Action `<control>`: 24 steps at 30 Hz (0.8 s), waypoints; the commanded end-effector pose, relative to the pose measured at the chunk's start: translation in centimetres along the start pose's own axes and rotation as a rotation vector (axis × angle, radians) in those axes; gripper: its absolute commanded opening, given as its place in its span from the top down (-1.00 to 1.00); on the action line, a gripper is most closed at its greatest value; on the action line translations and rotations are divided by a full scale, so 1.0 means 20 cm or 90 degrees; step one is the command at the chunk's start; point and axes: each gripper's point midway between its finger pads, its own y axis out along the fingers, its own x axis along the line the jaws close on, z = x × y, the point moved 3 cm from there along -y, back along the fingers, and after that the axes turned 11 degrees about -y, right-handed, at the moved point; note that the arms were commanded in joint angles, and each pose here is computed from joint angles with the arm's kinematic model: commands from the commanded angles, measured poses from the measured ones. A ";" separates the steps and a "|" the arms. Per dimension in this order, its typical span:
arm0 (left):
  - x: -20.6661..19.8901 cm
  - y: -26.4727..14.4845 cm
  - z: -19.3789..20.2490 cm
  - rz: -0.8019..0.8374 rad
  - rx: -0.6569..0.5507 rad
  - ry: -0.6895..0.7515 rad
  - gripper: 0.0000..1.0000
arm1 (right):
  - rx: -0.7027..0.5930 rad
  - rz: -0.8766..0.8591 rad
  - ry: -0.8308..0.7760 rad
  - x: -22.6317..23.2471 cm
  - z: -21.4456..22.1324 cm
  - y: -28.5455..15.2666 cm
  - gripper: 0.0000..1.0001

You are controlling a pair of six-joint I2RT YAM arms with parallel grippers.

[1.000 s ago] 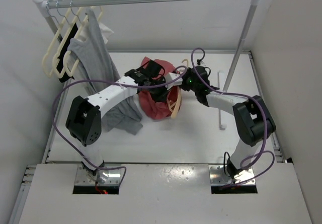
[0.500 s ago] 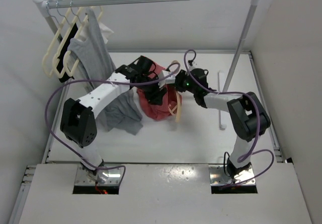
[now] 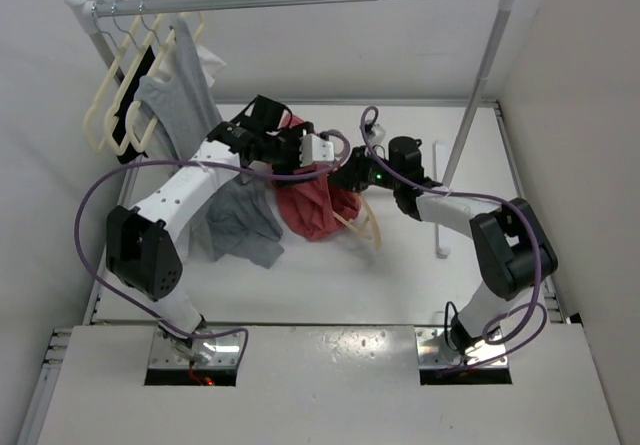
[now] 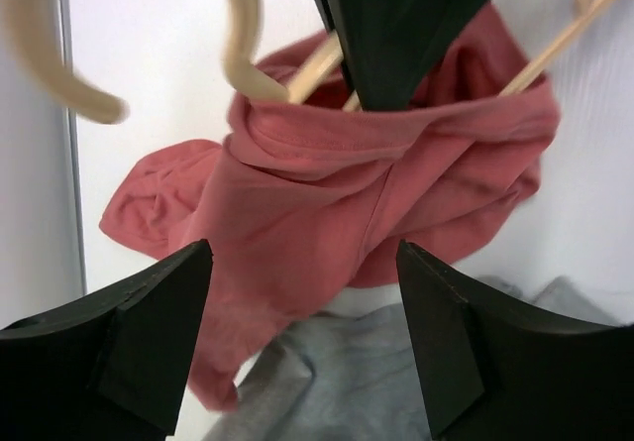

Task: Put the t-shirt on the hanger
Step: Place tshirt on hanger

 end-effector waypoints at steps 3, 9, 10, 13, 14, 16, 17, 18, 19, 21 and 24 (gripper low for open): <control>0.09 0.04 0.01 -0.036 0.002 0.124 -0.62 | -0.046 -0.073 -0.092 0.16 -0.15 -0.10 1.00; 0.18 0.02 0.04 -0.077 0.000 0.094 0.14 | -0.015 -0.086 -0.105 0.19 -0.08 -0.16 1.00; 0.17 0.03 0.03 -0.070 -0.007 0.085 0.23 | -0.003 -0.084 -0.096 0.19 -0.06 -0.16 1.00; 0.15 0.01 -0.01 -0.057 -0.031 0.083 0.36 | 0.012 -0.083 -0.108 0.17 -0.03 -0.18 1.00; 0.14 0.01 -0.01 -0.052 -0.026 0.086 0.53 | 0.014 -0.089 -0.107 0.18 -0.03 -0.19 1.00; 0.13 0.02 0.01 -0.048 -0.023 0.083 1.00 | 0.026 -0.092 -0.122 0.18 -0.03 -0.19 1.00; 0.15 0.01 0.02 -0.052 -0.021 0.087 1.00 | 0.035 -0.091 -0.123 0.18 -0.02 -0.20 1.00; 0.15 0.02 0.04 -0.052 -0.013 0.085 1.00 | 0.031 -0.098 -0.132 0.20 -0.05 -0.20 1.00; 0.15 0.02 0.04 -0.052 -0.013 0.090 1.00 | 0.036 -0.098 -0.129 0.20 -0.04 -0.21 1.00; 0.19 0.01 0.05 -0.057 -0.017 0.075 1.00 | 0.029 -0.099 -0.134 0.21 -0.06 -0.22 1.00; 0.15 -0.03 0.02 -0.006 -0.044 0.095 0.86 | 0.022 -0.100 -0.140 0.24 -0.06 -0.25 1.00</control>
